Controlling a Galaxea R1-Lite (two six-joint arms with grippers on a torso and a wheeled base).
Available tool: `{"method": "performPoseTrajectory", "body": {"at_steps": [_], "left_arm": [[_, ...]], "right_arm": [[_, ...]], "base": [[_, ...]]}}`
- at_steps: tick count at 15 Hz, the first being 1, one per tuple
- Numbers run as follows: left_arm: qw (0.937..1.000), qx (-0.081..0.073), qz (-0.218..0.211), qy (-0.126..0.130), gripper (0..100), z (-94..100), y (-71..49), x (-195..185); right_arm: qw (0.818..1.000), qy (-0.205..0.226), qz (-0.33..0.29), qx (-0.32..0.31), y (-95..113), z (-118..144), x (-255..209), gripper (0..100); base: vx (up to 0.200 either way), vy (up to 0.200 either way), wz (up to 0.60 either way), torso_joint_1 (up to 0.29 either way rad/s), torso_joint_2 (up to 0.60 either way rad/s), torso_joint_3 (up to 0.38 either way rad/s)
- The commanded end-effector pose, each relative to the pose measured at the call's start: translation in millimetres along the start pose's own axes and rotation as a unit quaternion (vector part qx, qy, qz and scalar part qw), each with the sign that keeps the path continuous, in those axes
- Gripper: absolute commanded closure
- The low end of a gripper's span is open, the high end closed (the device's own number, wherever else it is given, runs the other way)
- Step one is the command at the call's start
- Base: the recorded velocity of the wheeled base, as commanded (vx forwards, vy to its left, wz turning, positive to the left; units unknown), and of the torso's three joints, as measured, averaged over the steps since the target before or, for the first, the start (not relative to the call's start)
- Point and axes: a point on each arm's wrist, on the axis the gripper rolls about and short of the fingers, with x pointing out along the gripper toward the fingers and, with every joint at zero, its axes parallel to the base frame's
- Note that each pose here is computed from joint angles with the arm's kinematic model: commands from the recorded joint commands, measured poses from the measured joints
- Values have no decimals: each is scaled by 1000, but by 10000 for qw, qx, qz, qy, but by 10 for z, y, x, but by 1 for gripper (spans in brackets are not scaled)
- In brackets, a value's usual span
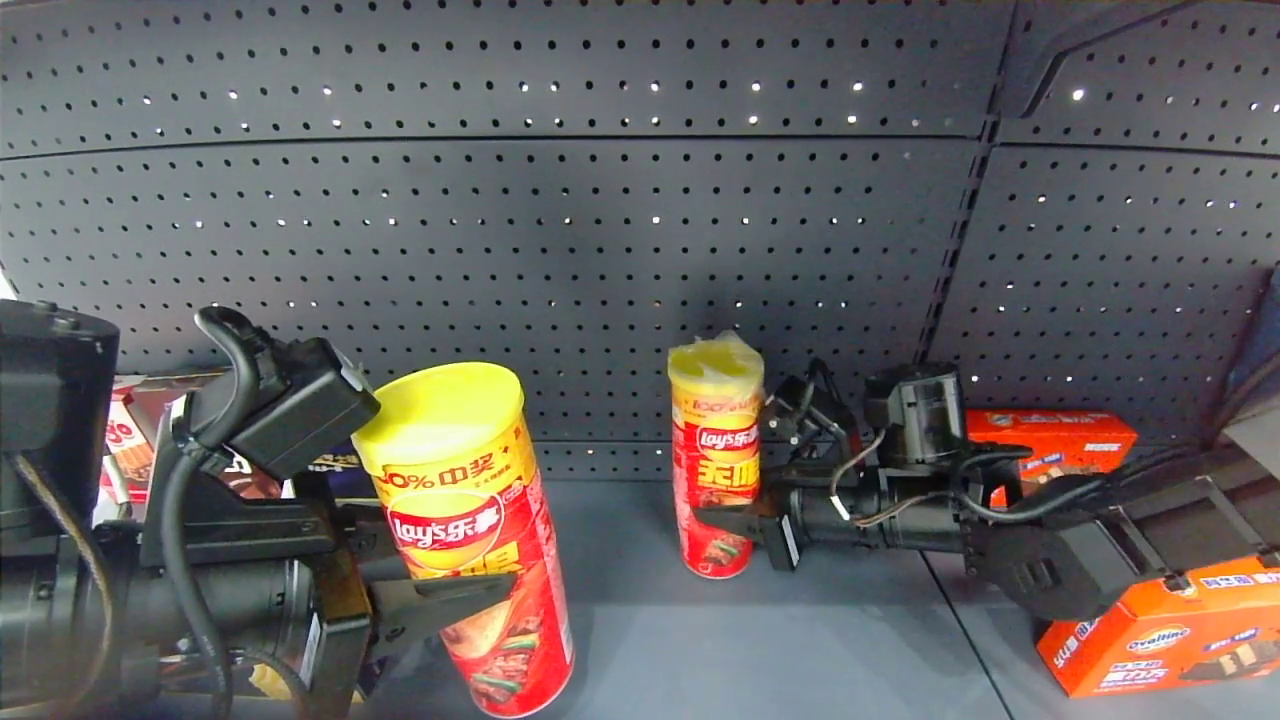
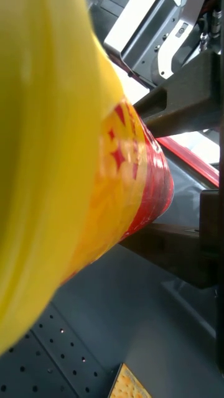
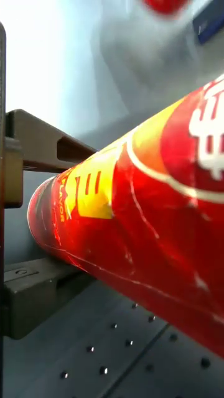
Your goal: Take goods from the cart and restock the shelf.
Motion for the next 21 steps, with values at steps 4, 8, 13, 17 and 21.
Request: {"method": "performPoseTrajectory", "body": {"at_steps": [4, 8, 13, 17, 21], "left_arm": [[10000, -8, 20, 14, 100, -9, 3, 1], [10000, -3, 29, 1, 100, 0, 4, -1], [10000, -16, 28, 15, 100, -6, 5, 4], [10000, -3, 29, 1, 100, 6, 6, 5], [10000, -11, 27, 22, 100, -7, 6, 8]], "right_arm": [[9981, -467, -118, 373, 577, 106, -260, 100], [9981, -476, -178, 340, 854, 32, -418, 100], [9951, -637, -450, 609, 1064, 101, -578, 100], [9959, -532, -448, 575, 1241, 28, -630, 100], [9947, -318, -497, 838, 1391, -135, -757, 100]], "base": [[0, 0, 0, 0, 0, 0], [0, 0, 0, 0, 0, 0], [0, 0, 0, 0, 0, 0], [0, 0, 0, 0, 0, 0], [0, 0, 0, 0, 0, 0]]}}
